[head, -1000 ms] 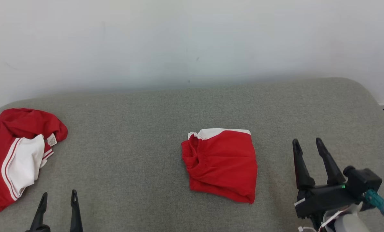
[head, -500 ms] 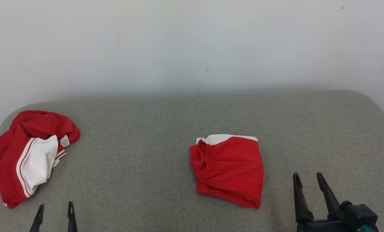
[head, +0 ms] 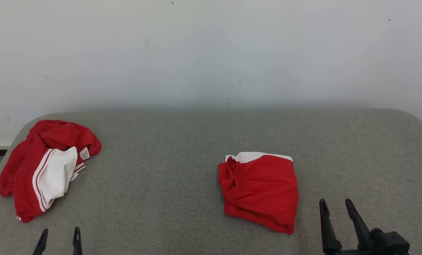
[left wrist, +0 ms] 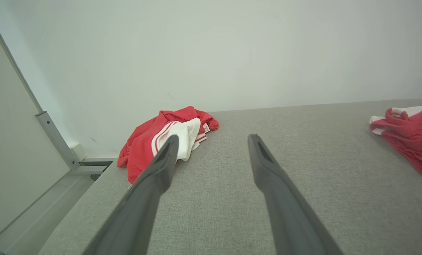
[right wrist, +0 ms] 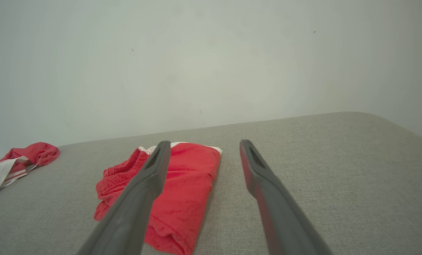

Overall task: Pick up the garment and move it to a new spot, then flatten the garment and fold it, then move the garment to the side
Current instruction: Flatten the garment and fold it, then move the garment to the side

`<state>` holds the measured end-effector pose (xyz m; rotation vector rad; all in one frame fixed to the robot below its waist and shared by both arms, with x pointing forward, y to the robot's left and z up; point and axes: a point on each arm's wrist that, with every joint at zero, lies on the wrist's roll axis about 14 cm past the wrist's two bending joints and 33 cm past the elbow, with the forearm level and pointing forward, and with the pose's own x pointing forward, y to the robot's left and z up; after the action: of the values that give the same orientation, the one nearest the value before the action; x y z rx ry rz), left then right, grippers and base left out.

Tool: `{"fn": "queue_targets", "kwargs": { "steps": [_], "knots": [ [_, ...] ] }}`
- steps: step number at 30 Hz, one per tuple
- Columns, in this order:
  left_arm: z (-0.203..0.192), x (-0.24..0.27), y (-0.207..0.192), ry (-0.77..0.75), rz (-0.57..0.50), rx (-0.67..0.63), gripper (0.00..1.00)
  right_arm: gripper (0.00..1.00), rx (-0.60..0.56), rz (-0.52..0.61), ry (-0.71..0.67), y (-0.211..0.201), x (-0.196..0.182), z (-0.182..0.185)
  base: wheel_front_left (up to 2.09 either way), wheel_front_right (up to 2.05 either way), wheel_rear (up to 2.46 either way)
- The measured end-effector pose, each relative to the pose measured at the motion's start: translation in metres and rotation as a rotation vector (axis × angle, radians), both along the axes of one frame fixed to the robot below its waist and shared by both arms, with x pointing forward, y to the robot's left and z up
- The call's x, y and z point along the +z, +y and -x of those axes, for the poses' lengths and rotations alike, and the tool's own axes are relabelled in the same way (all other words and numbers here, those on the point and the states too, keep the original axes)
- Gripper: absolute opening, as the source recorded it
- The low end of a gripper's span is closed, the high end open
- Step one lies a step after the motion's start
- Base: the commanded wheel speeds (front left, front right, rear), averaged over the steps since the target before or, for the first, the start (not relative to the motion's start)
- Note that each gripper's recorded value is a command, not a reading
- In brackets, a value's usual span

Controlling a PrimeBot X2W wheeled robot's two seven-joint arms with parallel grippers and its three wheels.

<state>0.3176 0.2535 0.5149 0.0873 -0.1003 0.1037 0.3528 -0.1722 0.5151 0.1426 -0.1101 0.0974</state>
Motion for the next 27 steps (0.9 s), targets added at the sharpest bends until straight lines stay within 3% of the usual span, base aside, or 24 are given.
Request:
{"fn": "queue_targets", "kwargs": {
  "steps": [27],
  "knots": [
    [0.007,0.000,-0.012,-0.013,0.083,-0.060,1.00,1.00,0.002,-0.004,0.031,0.003,-0.010,0.001,0.00,0.00,0.00]
  ]
}}
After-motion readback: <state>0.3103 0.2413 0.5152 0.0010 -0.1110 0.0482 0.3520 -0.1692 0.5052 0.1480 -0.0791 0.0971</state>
